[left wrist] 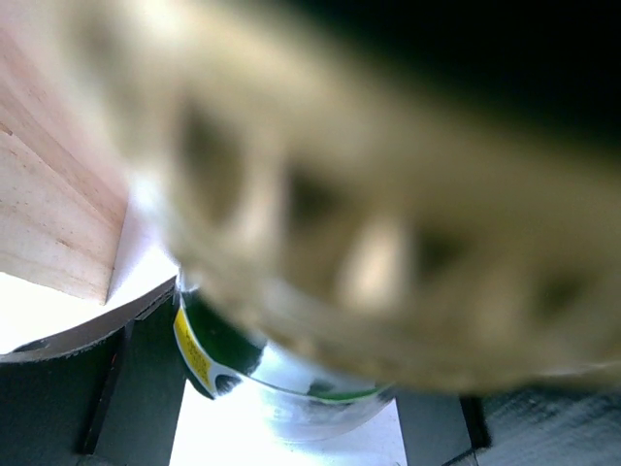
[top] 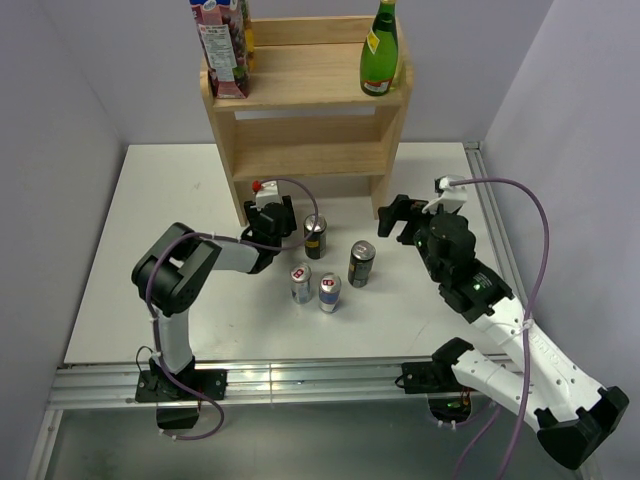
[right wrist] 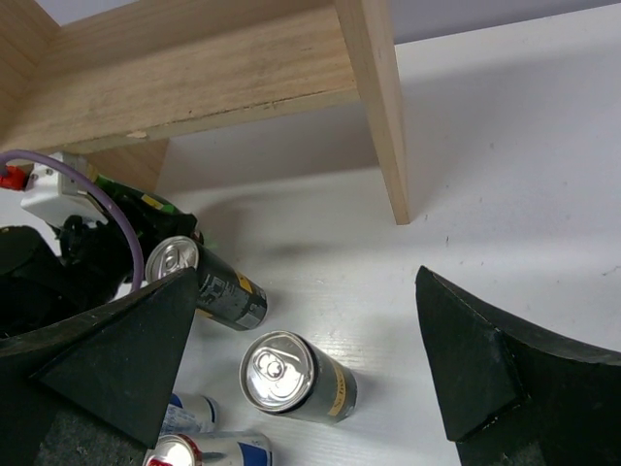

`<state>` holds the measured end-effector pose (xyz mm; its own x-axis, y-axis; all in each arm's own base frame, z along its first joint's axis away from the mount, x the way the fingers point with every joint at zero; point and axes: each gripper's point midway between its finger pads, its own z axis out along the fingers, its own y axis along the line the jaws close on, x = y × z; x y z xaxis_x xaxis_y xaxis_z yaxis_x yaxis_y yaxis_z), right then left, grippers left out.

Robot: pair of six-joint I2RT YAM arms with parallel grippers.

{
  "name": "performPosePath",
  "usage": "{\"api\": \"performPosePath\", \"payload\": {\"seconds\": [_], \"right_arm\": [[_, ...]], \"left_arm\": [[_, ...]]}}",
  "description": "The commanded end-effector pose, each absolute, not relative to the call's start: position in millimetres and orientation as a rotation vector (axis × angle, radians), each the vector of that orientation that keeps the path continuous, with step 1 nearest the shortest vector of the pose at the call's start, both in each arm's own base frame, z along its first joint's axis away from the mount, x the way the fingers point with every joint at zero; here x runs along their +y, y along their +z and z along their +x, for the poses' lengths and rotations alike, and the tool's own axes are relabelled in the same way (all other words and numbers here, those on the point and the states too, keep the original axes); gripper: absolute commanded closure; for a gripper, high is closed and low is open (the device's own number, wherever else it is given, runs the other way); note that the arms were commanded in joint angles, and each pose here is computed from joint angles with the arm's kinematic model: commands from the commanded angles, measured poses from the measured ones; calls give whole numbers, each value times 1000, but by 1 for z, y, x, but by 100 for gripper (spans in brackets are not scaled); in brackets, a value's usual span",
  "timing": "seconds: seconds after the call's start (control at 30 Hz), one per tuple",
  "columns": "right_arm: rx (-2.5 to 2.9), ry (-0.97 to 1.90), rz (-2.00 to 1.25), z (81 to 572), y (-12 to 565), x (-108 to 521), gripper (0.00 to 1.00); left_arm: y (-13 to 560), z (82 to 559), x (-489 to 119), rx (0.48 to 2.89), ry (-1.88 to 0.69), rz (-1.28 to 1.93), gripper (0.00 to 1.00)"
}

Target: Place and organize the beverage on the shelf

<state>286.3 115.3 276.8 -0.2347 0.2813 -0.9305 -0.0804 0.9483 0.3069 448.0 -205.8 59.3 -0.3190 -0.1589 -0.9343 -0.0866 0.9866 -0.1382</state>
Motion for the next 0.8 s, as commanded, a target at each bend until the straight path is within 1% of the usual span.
{"api": "performPosePath", "payload": {"seconds": [0.0, 0.13, 0.2, 0.47, 0.57, 0.77], "right_arm": [[1741, 372, 163, 284, 286, 116, 0], [1740, 382, 169, 282, 285, 116, 0], [1742, 386, 172, 281, 284, 115, 0], [1738, 419, 179, 276, 280, 117, 0], [1739, 425, 178, 275, 278, 117, 0], [1733, 438, 178, 274, 279, 118, 0]], "left_arm": [[45, 438, -199, 1944, -27, -192, 100], [42, 424, -193, 1955, 30, -219, 100], [37, 409, -198, 1978, 35, -209, 100], [45, 349, -222, 2025, -4, -184, 100], [57, 329, -222, 2015, 33, -177, 100], [92, 317, -210, 1961, 27, -199, 100]]}}
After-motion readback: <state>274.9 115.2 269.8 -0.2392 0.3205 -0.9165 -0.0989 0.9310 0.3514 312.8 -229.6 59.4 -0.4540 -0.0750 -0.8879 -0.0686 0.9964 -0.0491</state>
